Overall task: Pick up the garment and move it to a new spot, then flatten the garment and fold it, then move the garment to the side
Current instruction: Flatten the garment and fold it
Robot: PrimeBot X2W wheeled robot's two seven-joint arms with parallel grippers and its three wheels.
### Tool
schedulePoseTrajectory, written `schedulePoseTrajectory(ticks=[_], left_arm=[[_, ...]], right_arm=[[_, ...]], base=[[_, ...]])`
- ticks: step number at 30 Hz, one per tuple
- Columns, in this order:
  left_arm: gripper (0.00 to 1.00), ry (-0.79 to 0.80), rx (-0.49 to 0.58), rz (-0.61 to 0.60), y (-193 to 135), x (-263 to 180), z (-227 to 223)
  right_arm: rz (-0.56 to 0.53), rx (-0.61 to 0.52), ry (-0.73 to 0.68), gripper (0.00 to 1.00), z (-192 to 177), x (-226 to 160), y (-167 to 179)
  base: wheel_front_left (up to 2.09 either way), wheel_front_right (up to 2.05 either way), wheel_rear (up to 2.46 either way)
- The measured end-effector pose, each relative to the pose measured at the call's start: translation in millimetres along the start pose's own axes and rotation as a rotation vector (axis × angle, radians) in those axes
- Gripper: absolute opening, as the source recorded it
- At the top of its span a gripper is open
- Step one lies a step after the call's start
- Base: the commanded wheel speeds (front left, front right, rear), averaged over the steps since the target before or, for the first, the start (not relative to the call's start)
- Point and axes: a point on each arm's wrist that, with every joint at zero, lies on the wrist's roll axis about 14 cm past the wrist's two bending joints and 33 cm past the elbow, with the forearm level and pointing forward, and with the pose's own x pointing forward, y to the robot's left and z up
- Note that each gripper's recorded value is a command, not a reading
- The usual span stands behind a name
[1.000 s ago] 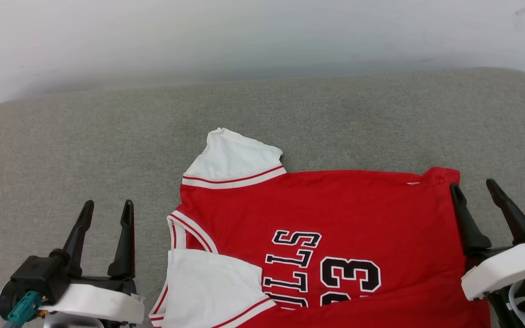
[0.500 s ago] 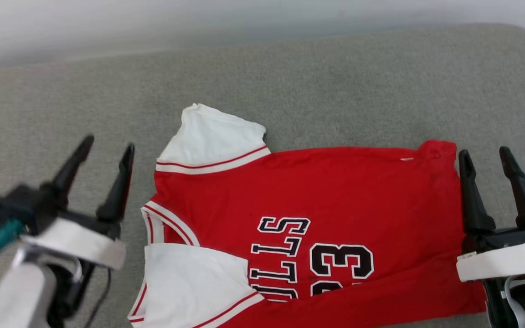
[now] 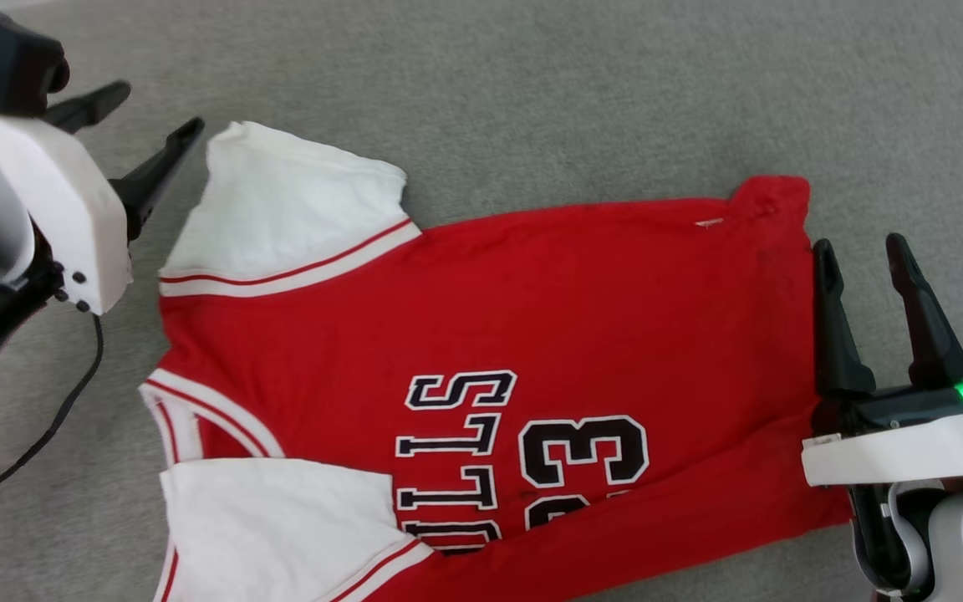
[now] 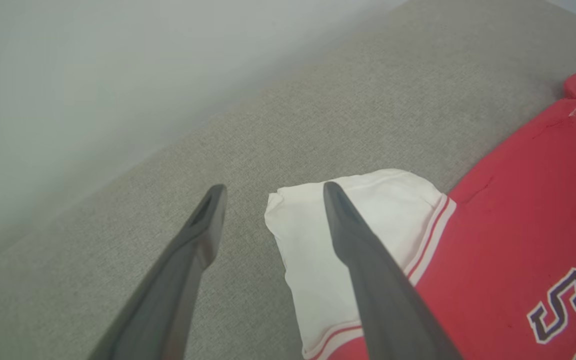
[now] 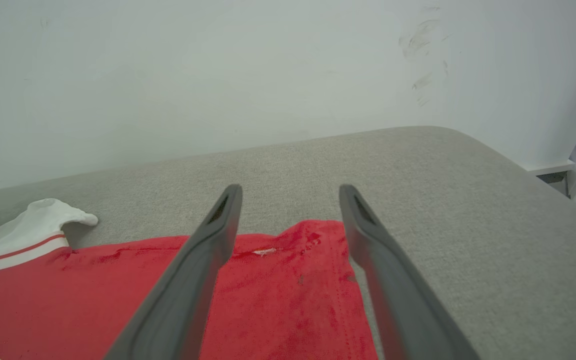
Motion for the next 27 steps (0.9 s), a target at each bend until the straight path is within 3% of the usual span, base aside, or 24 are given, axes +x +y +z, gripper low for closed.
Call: schedulePoseTrajectory(ticks=[2, 6, 13, 19, 24, 26, 27], left_arm=[[1.0, 0.133, -0.028, -0.053, -4, 12, -18], [1.0, 0.255, -0.049, -0.066, 10, 32, -21], [1.0, 0.46, -0.124, -0.134, 5, 64, -60], [1.0, 0.555, -0.111, -0.118, 12, 77, -88], [1.0, 0.595, -0.04, -0.101, 16, 83, -105], [0.0, 0.595, -0.067, -0.108, 15, 83, -107], [0.0, 0.592, -0.077, -0.115, 13, 82, -107]], right_arm=[[-0.016, 0.004, 0.0, 1.0, -3, 1, -5], [-0.047, -0.006, 0.015, 1.0, -13, 2, -15], [-0.103, -0.009, 0.05, 1.0, -28, -3, -32], [-0.1, -0.004, 0.074, 1.0, -40, -2, -31], [-0.114, 0.004, 0.093, 1.0, -48, -2, -35], [-0.115, 0.001, 0.099, 1.0, -50, -3, -36], [-0.117, 0.001, 0.099, 1.0, -50, -3, -36]], base=[[0.0, 0.0, 0.0], [0.0, 0.0, 0.0], [0.0, 0.0, 0.0], [0.0, 0.0, 0.0], [0.0, 0.0, 0.0], [0.0, 0.0, 0.0], [0.0, 0.0, 0.0]])
